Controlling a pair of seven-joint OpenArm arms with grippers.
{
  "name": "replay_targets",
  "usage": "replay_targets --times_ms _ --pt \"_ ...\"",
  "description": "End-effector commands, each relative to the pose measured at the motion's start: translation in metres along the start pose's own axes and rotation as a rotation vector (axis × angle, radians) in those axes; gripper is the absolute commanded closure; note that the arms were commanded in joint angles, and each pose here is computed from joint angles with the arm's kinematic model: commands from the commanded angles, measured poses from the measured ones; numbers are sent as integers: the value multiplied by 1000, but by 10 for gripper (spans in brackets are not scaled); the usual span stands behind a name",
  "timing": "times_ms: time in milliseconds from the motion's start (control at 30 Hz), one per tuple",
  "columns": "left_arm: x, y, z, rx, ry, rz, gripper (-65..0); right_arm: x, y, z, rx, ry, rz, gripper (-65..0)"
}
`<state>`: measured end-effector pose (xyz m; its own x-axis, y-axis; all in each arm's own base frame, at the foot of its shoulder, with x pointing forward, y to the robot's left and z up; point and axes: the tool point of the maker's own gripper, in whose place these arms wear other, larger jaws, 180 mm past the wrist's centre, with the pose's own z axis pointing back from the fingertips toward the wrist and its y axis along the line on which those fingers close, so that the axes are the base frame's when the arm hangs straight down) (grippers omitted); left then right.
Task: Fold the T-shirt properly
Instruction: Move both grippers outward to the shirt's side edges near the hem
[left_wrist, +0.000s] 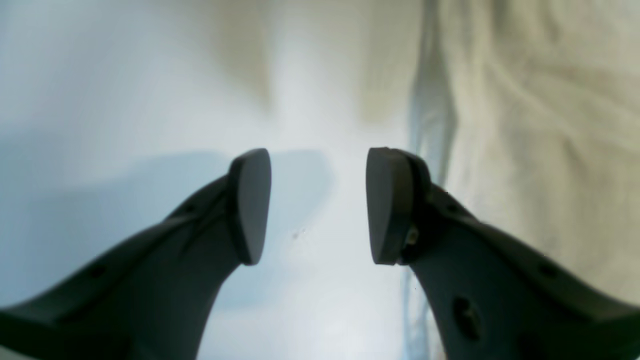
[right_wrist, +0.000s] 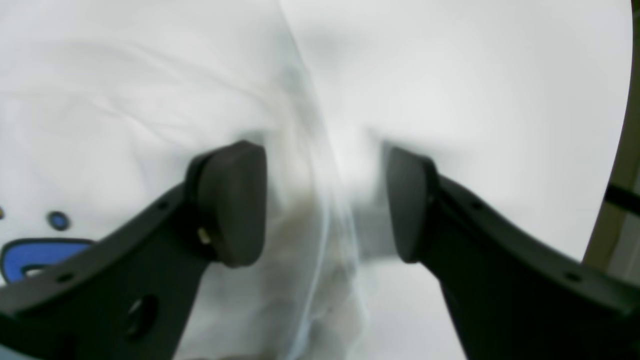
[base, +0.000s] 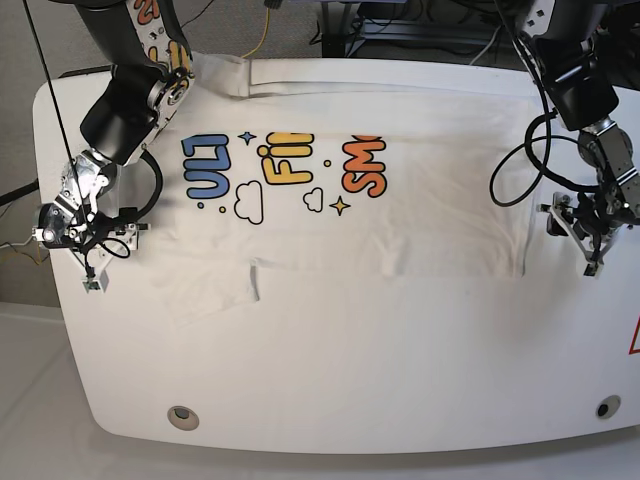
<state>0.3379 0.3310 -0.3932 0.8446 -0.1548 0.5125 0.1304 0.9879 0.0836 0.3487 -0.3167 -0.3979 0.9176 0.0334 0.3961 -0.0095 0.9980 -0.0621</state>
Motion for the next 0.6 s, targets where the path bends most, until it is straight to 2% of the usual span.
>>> replay_targets --times_ms 0,567 --pt "18 8 7 17 -51 -5 -295 24 -5 11 -13 -68 1 -391" --pt "21 -23 -12 -64 -74 30 -295 11 -3 4 -8 -55 1 -391"
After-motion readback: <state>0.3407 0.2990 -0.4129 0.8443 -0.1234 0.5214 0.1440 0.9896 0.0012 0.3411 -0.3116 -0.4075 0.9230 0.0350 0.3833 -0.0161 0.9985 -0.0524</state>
